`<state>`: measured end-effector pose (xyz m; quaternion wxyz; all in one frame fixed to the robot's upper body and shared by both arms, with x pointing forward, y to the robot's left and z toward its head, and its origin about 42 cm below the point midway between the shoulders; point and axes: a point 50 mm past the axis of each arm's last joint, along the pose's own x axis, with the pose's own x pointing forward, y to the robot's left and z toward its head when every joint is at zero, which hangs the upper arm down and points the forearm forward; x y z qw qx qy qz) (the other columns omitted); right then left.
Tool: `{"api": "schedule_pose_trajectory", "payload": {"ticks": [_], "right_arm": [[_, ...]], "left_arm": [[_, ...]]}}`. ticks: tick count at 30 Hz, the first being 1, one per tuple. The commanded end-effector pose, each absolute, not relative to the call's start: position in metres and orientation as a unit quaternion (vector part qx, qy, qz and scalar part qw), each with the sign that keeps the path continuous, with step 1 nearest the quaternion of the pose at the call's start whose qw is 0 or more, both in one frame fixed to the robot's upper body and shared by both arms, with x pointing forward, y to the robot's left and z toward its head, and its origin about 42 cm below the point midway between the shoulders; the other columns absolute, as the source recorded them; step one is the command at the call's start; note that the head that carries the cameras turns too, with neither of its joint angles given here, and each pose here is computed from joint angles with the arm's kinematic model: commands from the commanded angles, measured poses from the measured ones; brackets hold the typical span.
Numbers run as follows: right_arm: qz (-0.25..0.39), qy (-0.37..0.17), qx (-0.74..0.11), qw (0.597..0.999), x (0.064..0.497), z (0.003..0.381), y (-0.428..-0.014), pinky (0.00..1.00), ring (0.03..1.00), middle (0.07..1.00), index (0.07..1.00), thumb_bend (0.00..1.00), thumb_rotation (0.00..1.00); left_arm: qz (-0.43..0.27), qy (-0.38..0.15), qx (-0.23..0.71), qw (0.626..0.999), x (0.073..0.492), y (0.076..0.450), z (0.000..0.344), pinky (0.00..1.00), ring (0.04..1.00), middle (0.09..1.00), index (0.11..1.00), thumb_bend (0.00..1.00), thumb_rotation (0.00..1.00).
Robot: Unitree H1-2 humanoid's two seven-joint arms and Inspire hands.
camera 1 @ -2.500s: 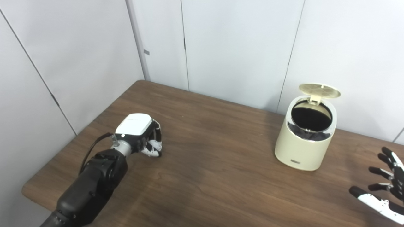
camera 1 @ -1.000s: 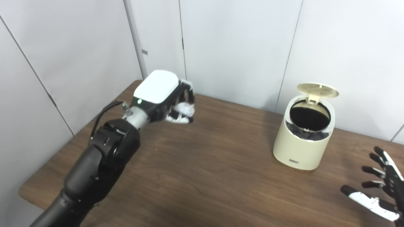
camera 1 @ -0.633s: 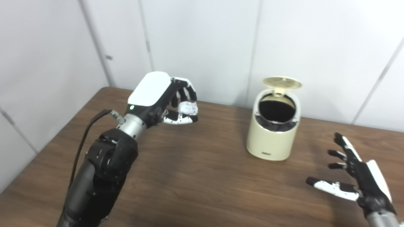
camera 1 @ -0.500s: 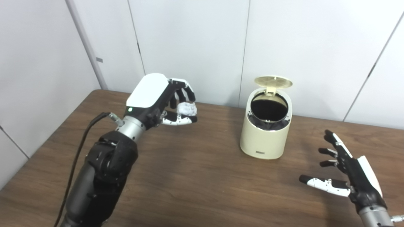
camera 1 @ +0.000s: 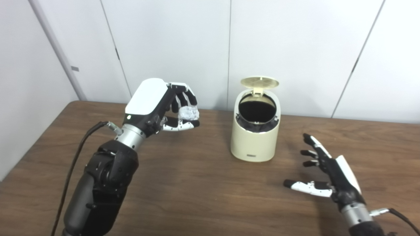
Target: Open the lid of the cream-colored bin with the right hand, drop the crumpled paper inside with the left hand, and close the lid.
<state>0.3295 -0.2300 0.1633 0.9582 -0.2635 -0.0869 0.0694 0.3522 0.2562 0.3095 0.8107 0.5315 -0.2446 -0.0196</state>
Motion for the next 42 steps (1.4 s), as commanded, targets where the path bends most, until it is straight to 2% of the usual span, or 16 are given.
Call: {"api": "schedule_pose_trajectory", "payload": {"ticks": [1, 4, 8, 12, 21, 42], "right_arm": [[0.065, -0.129, -0.267, 0.953, 0.336, 0.178, -0.227, 0.72, 0.862, 0.943, 0.931, 0.80, 0.30], [0.062, -0.126, -0.269, 0.953, 0.336, 0.175, -0.224, 0.73, 0.863, 0.940, 0.930, 0.82, 0.32], [0.063, -0.126, -0.273, 0.952, 0.337, 0.174, -0.222, 0.72, 0.857, 0.933, 0.927, 0.82, 0.33], [0.064, -0.126, -0.279, 0.950, 0.338, 0.173, -0.219, 0.72, 0.859, 0.932, 0.929, 0.81, 0.36], [0.066, -0.124, -0.289, 0.947, 0.341, 0.173, -0.215, 0.68, 0.836, 0.932, 0.933, 0.79, 0.34], [0.063, -0.123, -0.287, 0.948, 0.342, 0.173, -0.213, 0.68, 0.832, 0.937, 0.934, 0.80, 0.34]], "left_arm": [[0.005, -0.297, 0.519, 0.801, 0.357, 0.252, 0.334, 0.28, 0.345, 0.456, 0.535, 0.49, 0.00], [0.006, -0.305, 0.510, 0.805, 0.361, 0.249, 0.335, 0.25, 0.335, 0.451, 0.535, 0.49, 0.00], [0.005, -0.317, 0.506, 0.802, 0.365, 0.243, 0.339, 0.31, 0.358, 0.466, 0.529, 0.50, 0.00], [0.002, -0.337, 0.498, 0.799, 0.372, 0.237, 0.342, 0.30, 0.356, 0.463, 0.533, 0.50, 0.00], [-0.007, -0.354, 0.481, 0.802, 0.386, 0.221, 0.345, 0.31, 0.365, 0.470, 0.529, 0.50, 0.00], [-0.011, -0.380, 0.446, 0.810, 0.408, 0.185, 0.324, 0.34, 0.389, 0.464, 0.528, 0.50, 0.00]]}}
